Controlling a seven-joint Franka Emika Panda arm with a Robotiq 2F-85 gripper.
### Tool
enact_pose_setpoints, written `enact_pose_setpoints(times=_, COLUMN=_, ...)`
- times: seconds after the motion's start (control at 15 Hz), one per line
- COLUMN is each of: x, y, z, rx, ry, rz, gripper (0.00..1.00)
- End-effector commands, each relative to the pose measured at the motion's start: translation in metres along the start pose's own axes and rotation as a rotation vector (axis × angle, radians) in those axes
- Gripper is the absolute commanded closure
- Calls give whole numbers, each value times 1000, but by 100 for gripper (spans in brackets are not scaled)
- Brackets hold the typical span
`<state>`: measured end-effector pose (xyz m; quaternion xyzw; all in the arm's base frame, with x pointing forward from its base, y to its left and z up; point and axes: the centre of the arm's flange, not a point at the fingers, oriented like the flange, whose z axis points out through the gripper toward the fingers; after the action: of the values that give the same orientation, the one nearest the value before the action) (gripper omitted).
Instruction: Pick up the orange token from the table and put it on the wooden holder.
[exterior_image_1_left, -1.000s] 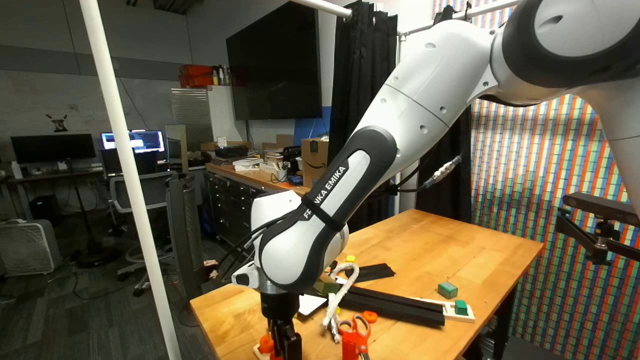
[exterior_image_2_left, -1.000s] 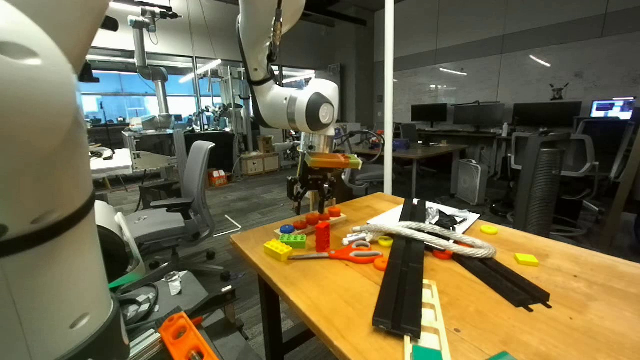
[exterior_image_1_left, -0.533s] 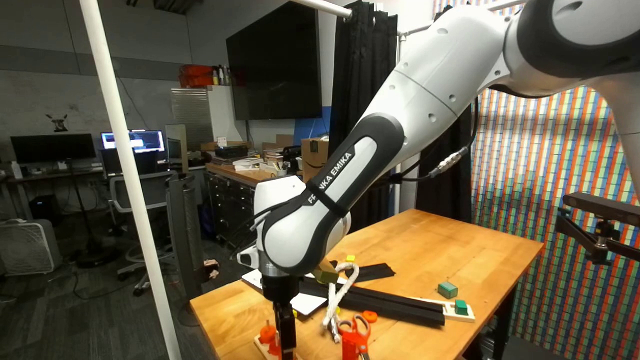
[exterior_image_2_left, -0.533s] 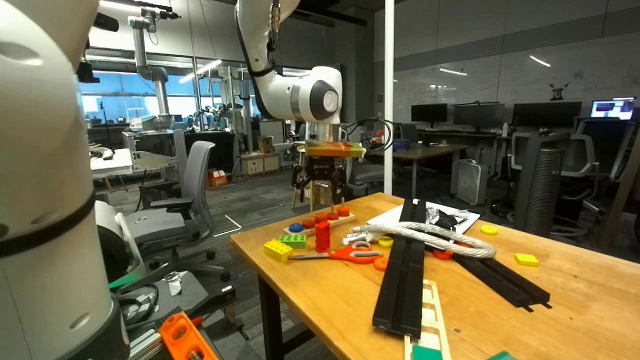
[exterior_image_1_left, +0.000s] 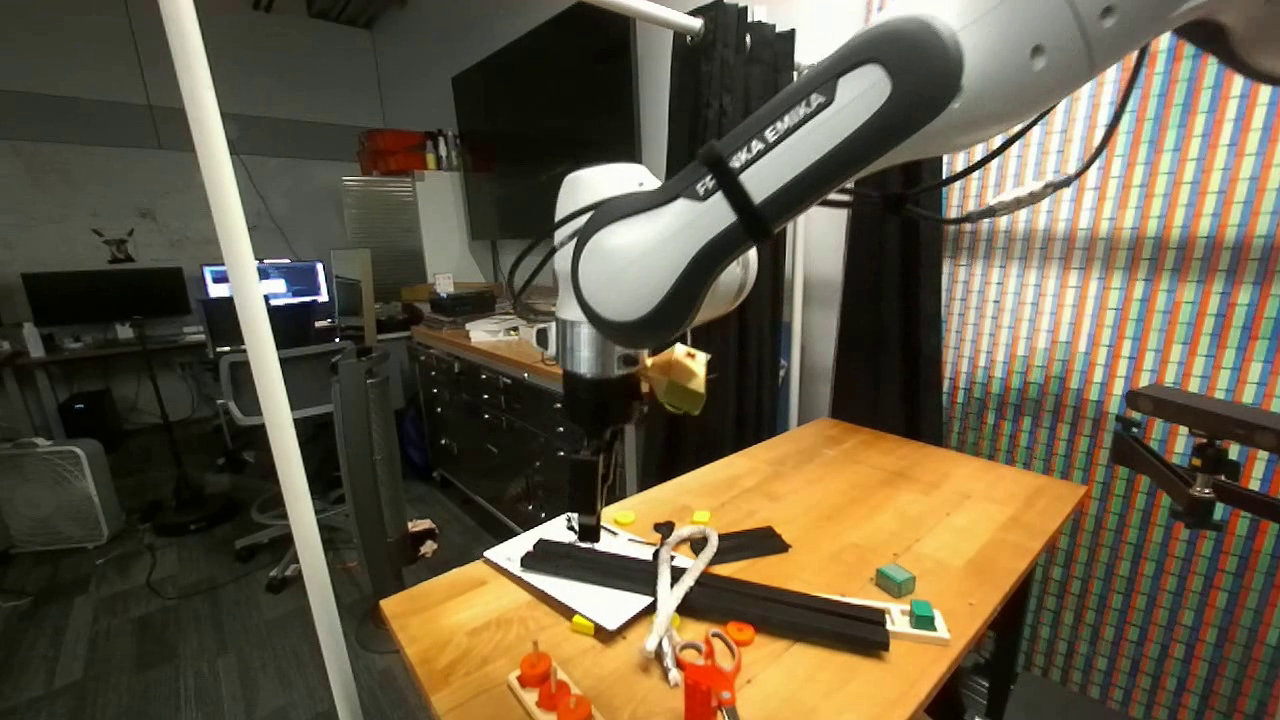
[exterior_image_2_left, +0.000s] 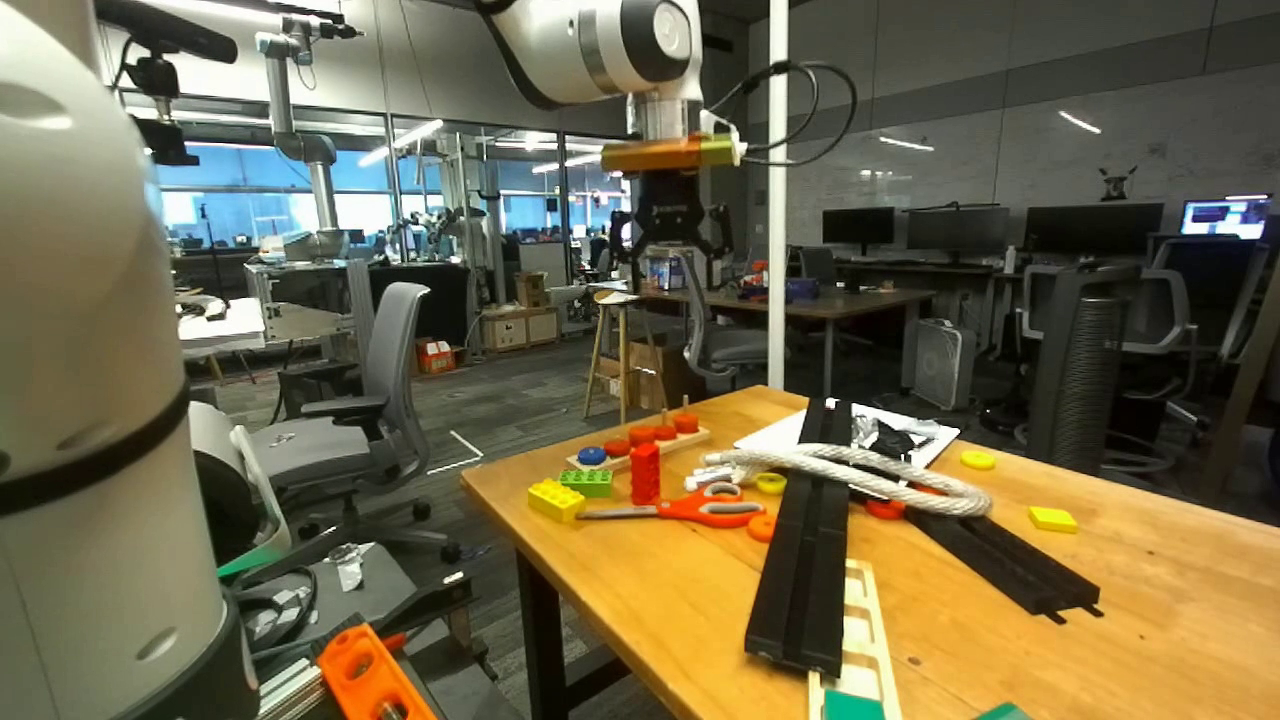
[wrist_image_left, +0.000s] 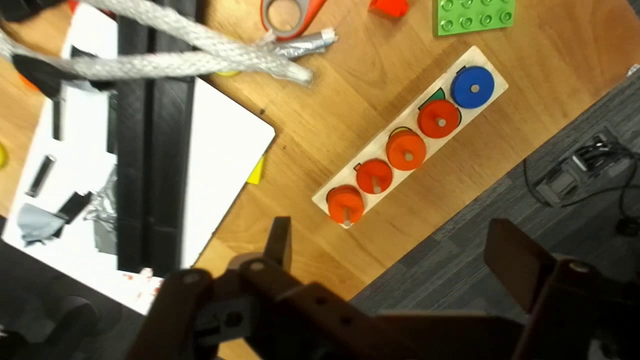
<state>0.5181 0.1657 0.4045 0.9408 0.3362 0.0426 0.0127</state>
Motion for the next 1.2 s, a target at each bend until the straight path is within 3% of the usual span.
enact_pose_setpoints(times=0.0, x=-63, y=-9, z=-71, rx=-43, ry=16, rz=196, gripper=0)
enact_pose_setpoints(times=0.27, x=-140, y=-16, z=-99, rx=-66, ry=27, rz=409, gripper=0)
enact_pose_setpoints(times=0.6, x=-212, y=-18, z=-91, rx=-72, ry=28, rz=672, gripper=0)
enact_pose_setpoints(times=0.87, x=-241, y=-22, z=-96, rx=-84, ry=22, rz=885, gripper=0)
enact_pose_setpoints(times=1.13, x=-259, y=-33, z=-113, rx=-67, ry=28, rz=970, gripper=0)
